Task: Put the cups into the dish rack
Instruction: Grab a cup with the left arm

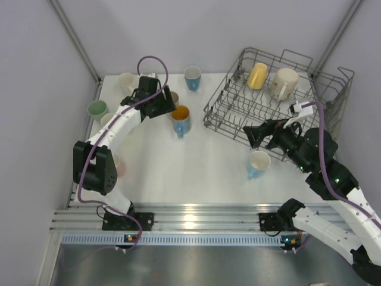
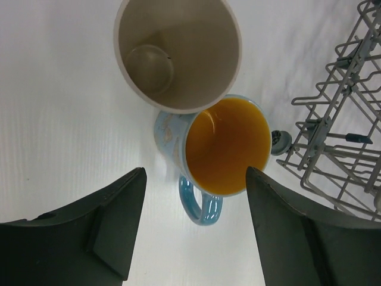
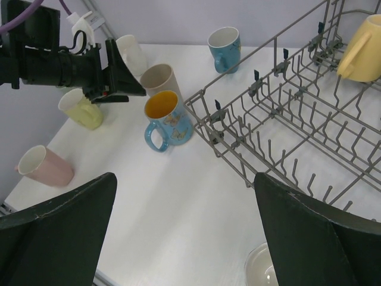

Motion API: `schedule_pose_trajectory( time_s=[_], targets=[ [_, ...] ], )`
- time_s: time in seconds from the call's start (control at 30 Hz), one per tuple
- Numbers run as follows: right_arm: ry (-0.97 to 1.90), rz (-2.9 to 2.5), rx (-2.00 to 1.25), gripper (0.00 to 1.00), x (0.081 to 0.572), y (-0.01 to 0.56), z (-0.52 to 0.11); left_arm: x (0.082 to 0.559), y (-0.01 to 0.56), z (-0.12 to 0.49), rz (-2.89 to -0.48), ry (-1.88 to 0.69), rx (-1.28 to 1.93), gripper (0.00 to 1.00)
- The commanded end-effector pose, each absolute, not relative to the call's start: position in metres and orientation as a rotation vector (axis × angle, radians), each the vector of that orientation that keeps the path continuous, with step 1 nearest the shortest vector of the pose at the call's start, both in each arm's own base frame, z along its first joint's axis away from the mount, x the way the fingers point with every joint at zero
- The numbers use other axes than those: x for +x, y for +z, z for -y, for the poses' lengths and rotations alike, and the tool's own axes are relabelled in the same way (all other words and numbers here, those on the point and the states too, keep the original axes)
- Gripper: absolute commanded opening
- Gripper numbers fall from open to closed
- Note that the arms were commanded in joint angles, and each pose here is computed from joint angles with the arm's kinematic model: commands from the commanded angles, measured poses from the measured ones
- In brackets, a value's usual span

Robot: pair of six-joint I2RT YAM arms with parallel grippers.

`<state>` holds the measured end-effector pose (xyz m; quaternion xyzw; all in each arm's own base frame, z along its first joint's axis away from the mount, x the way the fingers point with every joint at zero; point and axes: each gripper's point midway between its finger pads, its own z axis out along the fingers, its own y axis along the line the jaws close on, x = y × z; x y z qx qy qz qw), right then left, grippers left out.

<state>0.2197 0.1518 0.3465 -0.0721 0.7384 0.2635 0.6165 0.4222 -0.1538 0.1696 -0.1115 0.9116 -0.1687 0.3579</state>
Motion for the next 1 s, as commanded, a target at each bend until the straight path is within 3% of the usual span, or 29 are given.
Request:
schedule_pose_trajectory(
  time_s=[0.0, 0.47, 0.83, 0.97],
  targets=[
    [0.605, -1.661, -0.165, 0.99, 0.217, 0.361, -0.148, 0.441, 0.174, 0.164, -2.319, -0.476, -0.256, 0.73],
    [0.558, -1.673, -0.156, 0.99, 0.219, 0.354, -0.142, 0.442, 0.122, 0.174, -2.445, -0.49, -0.268, 0.61],
    [0.562, -1.682, -0.155, 0.99, 0.219, 0.351, -0.143, 0.42, 0.118, 0.17, -2.469, -0.499, -0.25, 0.06],
    [0.598, -1.684, -0.158, 0.99, 0.219, 0.352, -0.149, 0.406, 0.135, 0.166, -2.438, -0.525, -0.251, 0.0]
  ],
)
